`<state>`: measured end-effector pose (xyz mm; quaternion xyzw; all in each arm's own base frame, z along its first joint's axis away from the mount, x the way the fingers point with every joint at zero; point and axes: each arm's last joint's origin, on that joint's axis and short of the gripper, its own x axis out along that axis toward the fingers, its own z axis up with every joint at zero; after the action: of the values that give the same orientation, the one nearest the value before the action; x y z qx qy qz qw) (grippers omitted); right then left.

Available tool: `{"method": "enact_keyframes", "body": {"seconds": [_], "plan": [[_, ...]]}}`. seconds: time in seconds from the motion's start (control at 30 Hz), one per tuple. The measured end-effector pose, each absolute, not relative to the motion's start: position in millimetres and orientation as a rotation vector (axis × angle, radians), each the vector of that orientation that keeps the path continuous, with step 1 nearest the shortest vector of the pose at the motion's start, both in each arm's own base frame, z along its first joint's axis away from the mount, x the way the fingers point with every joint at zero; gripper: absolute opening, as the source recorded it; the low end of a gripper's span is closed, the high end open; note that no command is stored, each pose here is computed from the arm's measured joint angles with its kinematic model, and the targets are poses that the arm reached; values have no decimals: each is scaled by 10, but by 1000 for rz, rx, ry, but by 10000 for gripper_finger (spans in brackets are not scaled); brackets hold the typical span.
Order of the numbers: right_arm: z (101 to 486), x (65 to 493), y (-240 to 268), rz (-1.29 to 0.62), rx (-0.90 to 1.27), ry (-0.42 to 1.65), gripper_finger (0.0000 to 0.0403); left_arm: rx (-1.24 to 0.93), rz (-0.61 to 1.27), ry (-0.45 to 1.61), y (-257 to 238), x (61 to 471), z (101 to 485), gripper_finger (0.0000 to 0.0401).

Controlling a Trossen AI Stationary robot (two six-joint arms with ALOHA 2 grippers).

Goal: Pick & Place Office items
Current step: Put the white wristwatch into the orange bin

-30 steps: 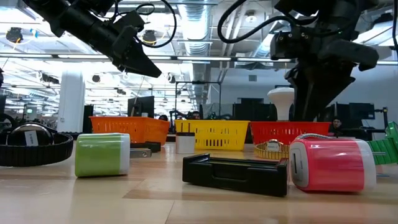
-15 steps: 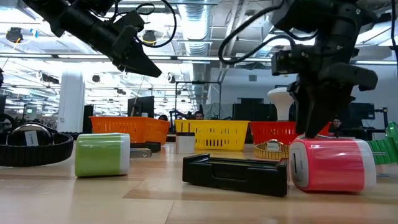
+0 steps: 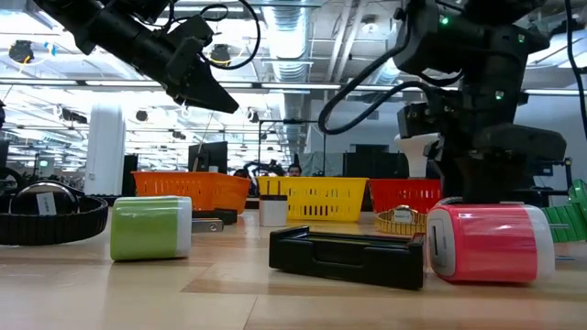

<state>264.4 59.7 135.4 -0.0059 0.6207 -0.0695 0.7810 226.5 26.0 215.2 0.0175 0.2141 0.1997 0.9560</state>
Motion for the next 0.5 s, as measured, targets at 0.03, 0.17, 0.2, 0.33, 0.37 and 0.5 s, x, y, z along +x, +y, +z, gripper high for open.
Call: {"method": "enact_keyframes", "body": {"seconds": [0.03,0.17,0.2,0.33,0.37,0.5], "plan": [[1368,2637,596,-150,-12,1338,212,35,406,435,260,2265,2152,112],[1423,2635,593,-146,-4,1312,198,35,405,435,260,2265,2152,112],[1424,2639,594,-145,-3,1308,191,36,405,435,259,2265,2152,112],[1418,2633,593,-145,-4,1316,157,36,405,435,259,2265,2152,112],[1418,2632,593,-144,-3,1318,147,35,406,435,260,2265,2152,112],[1416,2628,592,-145,-5,1322,113,35,405,435,260,2265,2152,112]]}}
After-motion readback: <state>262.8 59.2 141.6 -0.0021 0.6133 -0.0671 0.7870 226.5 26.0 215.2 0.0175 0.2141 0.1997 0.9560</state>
